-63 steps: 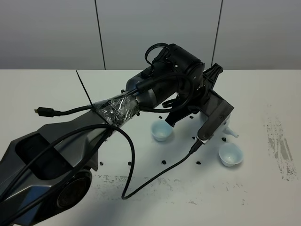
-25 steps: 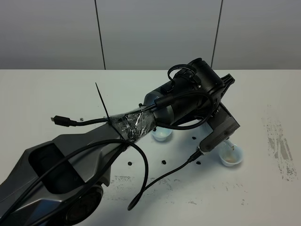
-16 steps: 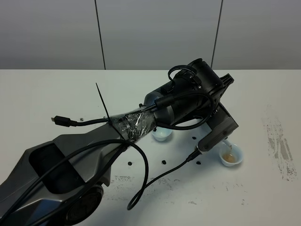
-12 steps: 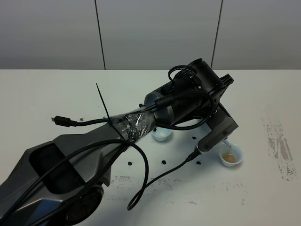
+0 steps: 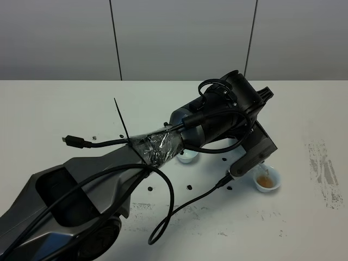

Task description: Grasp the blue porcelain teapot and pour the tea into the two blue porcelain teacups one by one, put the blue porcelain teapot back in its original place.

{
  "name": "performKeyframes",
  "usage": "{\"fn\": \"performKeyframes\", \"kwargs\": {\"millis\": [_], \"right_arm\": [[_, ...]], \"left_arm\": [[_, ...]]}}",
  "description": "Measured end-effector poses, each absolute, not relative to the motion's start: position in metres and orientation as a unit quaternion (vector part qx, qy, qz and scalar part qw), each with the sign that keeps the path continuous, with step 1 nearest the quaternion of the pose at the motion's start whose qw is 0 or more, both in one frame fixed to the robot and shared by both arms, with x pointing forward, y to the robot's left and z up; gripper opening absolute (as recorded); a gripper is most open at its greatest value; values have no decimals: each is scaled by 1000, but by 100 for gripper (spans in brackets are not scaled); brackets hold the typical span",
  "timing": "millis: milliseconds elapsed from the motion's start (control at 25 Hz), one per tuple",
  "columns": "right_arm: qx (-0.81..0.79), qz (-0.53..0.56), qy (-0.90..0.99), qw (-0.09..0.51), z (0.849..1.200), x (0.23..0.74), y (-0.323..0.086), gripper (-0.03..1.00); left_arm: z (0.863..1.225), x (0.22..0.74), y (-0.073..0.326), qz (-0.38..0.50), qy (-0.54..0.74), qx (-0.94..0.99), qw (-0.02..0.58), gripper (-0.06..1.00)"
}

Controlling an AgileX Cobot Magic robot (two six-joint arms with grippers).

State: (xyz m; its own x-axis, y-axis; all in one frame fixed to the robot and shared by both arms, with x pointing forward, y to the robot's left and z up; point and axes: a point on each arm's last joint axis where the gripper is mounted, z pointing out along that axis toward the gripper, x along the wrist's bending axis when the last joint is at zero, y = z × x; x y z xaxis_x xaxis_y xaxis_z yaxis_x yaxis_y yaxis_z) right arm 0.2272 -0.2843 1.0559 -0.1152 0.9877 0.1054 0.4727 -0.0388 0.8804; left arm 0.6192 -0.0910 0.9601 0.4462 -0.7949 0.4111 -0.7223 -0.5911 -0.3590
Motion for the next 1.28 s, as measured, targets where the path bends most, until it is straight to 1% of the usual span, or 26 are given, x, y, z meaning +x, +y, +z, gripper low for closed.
{"fn": "performKeyframes", "kwargs": {"millis": [480, 1280], "right_arm": [[589, 416, 620, 310, 1056, 227, -284, 24], [589, 417, 620, 309, 1056, 227, -284, 24]], "left_arm": [[961, 620, -90, -282, 452, -842, 78, 8], [967, 608, -104, -313, 488, -803, 141, 8]]}}
